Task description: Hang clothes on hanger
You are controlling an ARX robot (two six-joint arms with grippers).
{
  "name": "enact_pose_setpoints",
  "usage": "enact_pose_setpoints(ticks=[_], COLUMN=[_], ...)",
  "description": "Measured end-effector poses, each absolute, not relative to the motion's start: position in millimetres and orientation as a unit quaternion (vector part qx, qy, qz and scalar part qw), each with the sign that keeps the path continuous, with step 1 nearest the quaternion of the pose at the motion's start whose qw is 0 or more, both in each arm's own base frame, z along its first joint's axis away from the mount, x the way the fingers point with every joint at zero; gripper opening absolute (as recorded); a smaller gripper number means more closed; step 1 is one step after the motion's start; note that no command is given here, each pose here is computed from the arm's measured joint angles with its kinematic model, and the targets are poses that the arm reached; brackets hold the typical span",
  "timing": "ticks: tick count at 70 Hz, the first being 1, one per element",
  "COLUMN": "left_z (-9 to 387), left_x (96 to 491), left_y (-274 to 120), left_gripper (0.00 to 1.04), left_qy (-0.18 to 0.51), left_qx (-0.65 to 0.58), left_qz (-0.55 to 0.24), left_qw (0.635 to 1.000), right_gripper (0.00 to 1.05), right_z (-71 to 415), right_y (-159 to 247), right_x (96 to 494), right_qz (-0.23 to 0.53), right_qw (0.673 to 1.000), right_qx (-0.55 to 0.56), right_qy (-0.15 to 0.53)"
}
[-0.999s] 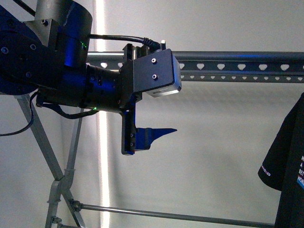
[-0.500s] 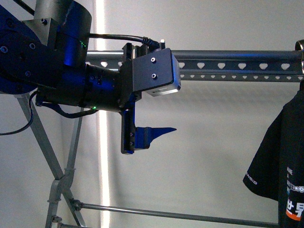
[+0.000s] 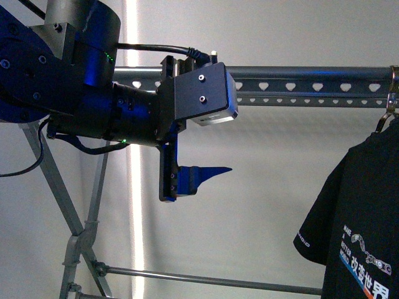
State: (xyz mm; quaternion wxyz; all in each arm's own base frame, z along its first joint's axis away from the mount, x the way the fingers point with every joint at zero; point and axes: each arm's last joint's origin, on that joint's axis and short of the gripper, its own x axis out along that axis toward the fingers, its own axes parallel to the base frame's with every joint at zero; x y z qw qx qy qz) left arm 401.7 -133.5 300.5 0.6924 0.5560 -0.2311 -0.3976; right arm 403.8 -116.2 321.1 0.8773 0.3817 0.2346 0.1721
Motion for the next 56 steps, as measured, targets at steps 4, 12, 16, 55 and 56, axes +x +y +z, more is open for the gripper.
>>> enact_pose_setpoints(ticks=[4,12,16,55,56], left_z=[301,301,301,301,301], left_x=[402,402,402,402,402], left_y=[-134,-134,-134,-133,-133], left_gripper=[0.98,0.98,0.98,0.98,0.98], left_qy=[-0.231,-0.231,-0.231,-0.231,-0.231], left_qx=[0.556,0.556,0.556,0.556,0.556], left_qz=[-0.397,-0.397,-0.397,-0.397,-0.397], left_qw=[0.692,0.692,0.692,0.692,0.692], right_gripper=[0.65,0.84,0.94,0.97,0.97], right_z=[322,328,337,343,340], right_y=[-118,-120,-120,-60,-59], right_x=[401,386,374,245,242], right_qz=[0.173,0.170,0.172,-0.017,-0.020], right_qw=[0.882,0.897,0.909,0.998,0.998], right_qx=[0.374,0.349,0.328,-0.021,-0.022], right_qy=[0.228,0.210,0.193,-0.054,-0.060])
